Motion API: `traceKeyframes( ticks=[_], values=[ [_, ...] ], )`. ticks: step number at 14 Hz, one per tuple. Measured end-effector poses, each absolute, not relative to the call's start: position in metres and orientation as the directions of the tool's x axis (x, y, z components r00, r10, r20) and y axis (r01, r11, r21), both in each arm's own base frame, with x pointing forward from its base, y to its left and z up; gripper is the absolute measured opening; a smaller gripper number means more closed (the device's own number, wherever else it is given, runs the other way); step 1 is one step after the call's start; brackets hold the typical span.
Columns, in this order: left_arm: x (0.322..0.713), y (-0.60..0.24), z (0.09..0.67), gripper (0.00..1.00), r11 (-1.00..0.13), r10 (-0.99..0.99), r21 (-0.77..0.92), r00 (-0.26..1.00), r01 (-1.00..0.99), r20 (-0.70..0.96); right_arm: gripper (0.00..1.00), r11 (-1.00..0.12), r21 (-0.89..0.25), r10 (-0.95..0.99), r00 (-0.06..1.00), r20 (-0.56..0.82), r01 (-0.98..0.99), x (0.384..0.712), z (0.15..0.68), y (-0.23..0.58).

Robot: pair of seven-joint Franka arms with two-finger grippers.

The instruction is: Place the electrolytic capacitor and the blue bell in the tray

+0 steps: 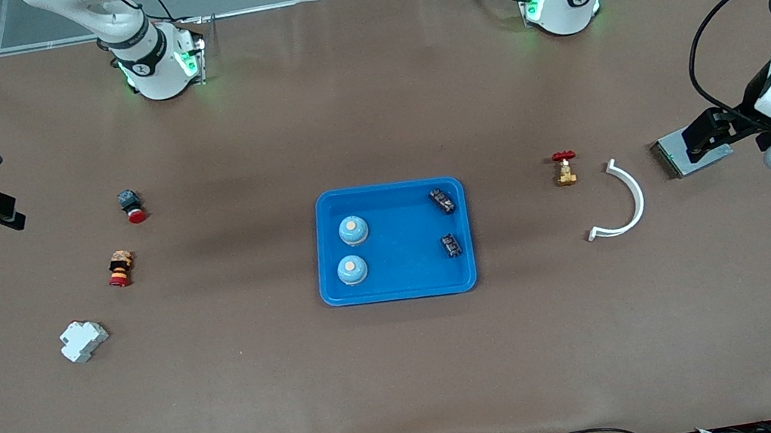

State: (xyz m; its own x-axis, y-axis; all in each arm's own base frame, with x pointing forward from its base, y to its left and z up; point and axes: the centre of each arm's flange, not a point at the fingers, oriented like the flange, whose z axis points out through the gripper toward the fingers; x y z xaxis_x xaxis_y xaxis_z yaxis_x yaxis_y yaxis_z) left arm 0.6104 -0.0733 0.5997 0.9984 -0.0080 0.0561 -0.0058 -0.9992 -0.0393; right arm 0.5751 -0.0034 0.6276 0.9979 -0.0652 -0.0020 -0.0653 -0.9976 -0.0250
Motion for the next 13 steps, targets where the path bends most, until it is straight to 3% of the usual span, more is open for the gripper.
traceKeyframes(
  ticks=[8,13],
  values=[
    [0.610,-0.061,0.599,1.00,-0.999,0.012,-0.042,0.999,0.014,0.052,1.00,-0.996,-0.031,-0.080,0.997,-0.006,-0.080,0.573,0.628,-0.003],
    [0.584,-0.074,0.610,1.00,-1.000,0.001,-0.014,0.999,0.002,0.051,1.00,-0.996,-0.031,-0.080,0.997,-0.011,-0.080,0.573,0.627,-0.002]
  ],
)
